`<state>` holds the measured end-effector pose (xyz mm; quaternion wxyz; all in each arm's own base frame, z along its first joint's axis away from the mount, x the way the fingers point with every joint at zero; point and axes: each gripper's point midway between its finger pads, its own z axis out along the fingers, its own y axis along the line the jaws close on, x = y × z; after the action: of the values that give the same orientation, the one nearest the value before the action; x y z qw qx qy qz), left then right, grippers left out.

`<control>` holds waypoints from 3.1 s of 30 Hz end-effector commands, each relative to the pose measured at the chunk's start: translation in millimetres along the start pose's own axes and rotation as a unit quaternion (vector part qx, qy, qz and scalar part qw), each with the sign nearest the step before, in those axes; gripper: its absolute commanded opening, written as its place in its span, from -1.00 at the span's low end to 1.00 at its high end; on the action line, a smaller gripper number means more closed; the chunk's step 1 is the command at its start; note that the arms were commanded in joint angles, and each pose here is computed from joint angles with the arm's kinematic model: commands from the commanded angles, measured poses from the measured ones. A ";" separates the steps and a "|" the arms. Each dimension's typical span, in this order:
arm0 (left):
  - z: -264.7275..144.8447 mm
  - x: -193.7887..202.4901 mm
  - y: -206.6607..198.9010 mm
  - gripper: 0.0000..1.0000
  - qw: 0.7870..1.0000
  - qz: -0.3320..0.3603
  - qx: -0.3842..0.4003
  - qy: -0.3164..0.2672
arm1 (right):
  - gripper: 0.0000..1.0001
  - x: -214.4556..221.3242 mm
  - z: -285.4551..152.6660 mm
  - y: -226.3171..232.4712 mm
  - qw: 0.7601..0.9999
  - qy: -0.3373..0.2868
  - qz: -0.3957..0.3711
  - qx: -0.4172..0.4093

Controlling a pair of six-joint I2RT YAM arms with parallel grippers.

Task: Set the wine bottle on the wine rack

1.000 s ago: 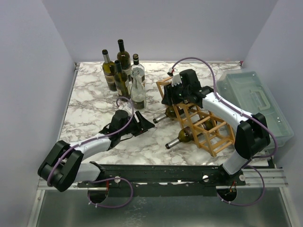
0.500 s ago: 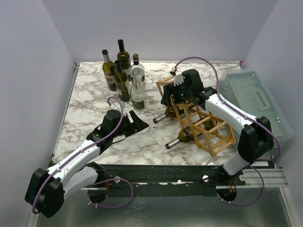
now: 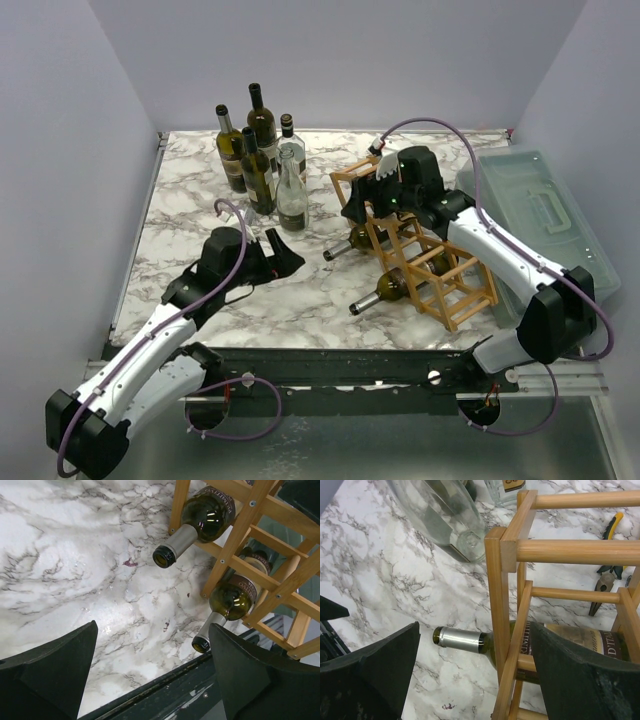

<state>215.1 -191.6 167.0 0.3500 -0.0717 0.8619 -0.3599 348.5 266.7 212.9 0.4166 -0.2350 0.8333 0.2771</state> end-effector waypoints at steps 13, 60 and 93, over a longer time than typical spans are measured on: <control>-72.0 -110.7 -2.4 0.93 0.965 0.147 -0.163 -0.140 | 0.94 -35.7 -47.4 31.1 0.996 -0.078 0.011 -0.044; 46.8 -310.6 23.0 0.62 0.935 0.195 -0.206 -0.214 | 1.00 -13.8 -80.7 44.8 0.993 -0.098 0.019 -0.064; -16.5 -278.7 56.4 -1.00 0.902 0.208 -0.308 -0.220 | 1.00 -14.9 -83.7 40.1 0.994 -0.096 0.023 -0.046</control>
<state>441.9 -53.0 247.8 0.5136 -0.0513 0.8564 0.0126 283.5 246.0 275.9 0.4757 -0.2101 0.7793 0.3496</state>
